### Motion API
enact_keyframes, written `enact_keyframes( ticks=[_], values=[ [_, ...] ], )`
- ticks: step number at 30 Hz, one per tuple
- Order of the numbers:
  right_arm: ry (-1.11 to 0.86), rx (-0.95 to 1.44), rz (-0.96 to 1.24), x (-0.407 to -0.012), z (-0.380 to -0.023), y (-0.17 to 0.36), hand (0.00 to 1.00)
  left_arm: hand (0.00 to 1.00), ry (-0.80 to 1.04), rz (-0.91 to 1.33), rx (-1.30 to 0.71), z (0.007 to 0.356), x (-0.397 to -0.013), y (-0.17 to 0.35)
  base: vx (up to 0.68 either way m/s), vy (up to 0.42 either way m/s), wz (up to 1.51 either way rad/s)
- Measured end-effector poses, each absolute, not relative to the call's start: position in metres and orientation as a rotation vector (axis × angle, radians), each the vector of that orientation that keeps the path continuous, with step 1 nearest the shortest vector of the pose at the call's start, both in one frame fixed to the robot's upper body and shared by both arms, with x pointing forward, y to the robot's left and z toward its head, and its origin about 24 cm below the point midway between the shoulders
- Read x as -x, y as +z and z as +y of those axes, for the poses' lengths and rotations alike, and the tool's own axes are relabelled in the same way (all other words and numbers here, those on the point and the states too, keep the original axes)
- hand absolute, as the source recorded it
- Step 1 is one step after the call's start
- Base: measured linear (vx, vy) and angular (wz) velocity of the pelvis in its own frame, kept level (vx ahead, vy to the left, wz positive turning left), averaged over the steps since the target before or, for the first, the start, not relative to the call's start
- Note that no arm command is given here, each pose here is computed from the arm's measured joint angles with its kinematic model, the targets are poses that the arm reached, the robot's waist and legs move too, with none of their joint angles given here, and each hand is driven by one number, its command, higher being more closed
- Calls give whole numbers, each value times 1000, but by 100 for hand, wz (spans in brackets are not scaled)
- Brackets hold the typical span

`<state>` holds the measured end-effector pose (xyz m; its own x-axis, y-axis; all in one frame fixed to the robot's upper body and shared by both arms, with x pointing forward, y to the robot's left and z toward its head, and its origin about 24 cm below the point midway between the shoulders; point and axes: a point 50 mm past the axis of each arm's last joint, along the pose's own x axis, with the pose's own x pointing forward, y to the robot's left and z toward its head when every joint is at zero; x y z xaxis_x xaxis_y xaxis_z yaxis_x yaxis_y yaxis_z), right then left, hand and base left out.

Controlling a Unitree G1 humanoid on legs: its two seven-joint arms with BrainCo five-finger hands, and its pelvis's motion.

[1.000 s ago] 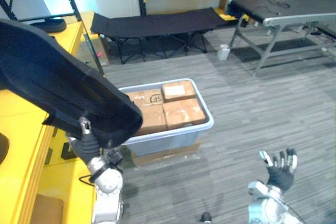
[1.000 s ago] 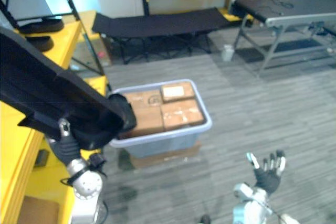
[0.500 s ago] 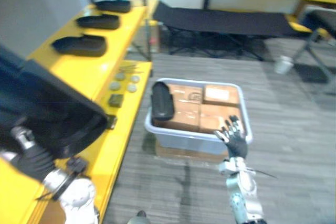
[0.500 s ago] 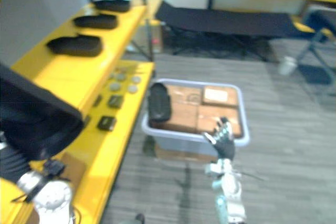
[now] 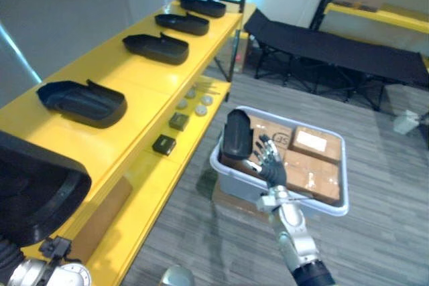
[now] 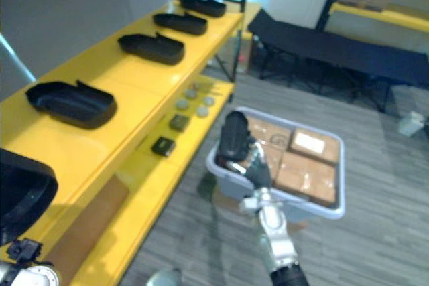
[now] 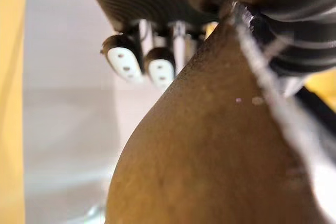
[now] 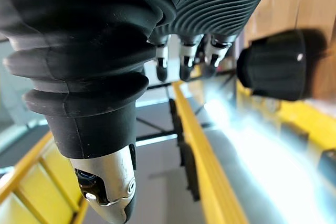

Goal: Walk over and take plastic housings, then place them on the shelf

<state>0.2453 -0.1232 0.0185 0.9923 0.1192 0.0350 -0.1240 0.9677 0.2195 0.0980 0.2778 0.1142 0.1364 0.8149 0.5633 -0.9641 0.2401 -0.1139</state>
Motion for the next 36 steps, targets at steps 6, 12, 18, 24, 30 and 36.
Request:
enact_keyframes(
  ticks=[6, 12, 18, 24, 30, 36],
  values=[
    [124, -168, 24, -233, -127, 9, 0, 100, 1228, -648, -172, 268, -111, 122, -16, 83, 53],
    [74, -172, -33, -230, -139, 12, 0, 100, 943, -822, -179, 245, -148, 148, 37, 126, 69],
    [117, -111, -143, -239, -142, 31, 0, 100, 851, -808, -164, 237, -164, 145, -39, -60, 11],
    [175, -83, -128, -235, -145, 28, 0, 100, 803, -742, -162, 228, -162, 134, -137, -78, -17],
    [170, -119, -120, -228, -145, 24, 0, 100, 819, -672, -184, 230, -152, 123, -89, 24, 25],
    [129, -176, -176, -228, -137, 34, 0, 100, 796, -732, -225, 234, -144, 134, 132, 156, 28]
  ],
)
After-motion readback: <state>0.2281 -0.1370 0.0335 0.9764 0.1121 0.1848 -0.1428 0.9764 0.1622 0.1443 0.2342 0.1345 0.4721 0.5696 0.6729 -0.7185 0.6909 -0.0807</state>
